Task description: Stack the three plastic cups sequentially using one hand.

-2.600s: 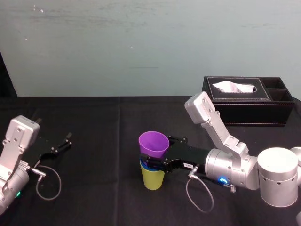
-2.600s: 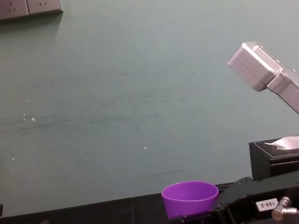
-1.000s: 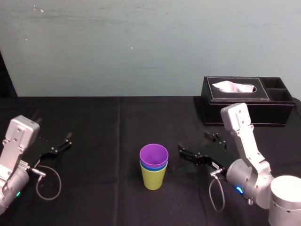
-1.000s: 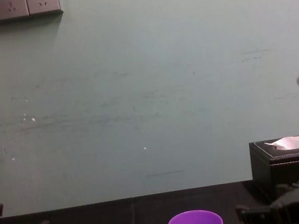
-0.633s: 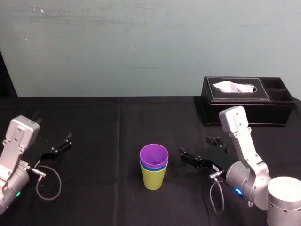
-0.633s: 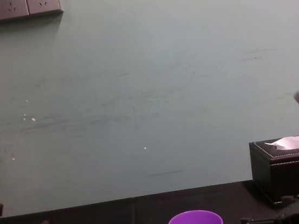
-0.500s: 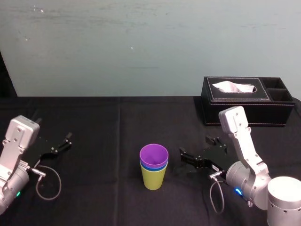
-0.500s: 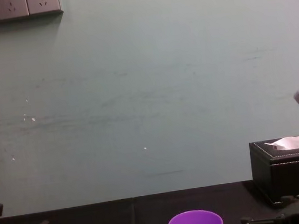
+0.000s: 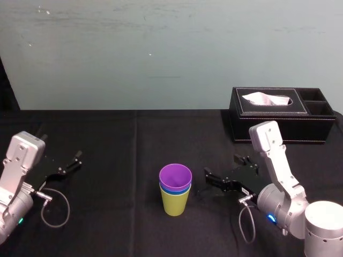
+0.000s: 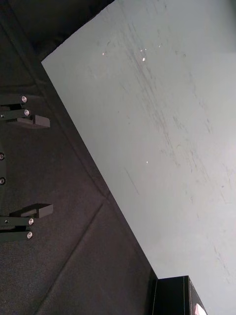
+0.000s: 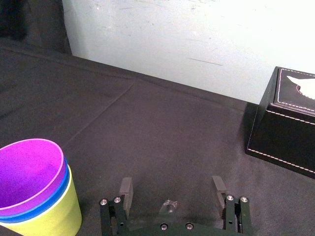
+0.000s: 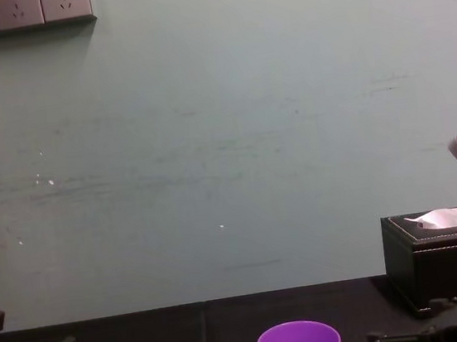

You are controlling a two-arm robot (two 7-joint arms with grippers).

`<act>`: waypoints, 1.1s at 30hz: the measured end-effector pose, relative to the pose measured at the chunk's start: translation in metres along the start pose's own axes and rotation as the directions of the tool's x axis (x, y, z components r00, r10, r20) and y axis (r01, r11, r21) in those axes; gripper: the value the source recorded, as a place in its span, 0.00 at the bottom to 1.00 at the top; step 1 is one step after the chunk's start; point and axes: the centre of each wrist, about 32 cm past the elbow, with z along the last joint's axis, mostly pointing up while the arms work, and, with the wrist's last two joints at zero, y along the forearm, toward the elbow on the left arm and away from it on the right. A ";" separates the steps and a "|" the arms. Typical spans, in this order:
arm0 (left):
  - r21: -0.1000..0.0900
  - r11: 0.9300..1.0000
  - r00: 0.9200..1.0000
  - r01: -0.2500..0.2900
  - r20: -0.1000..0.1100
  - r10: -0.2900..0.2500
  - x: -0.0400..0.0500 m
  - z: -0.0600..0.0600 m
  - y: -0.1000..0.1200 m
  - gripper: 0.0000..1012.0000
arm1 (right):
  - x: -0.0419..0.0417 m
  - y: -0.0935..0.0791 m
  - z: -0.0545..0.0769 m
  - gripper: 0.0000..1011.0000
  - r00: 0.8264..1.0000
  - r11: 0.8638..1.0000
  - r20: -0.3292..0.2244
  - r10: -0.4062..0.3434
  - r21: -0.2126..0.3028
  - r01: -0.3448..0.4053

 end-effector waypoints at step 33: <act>0.000 1.000 1.000 0.000 0.000 0.000 0.0000 0.000 0.000 0.99 | 0.0000 0.000 0.000 0.99 1.000 1.000 0.001 -0.002 0.002 0.002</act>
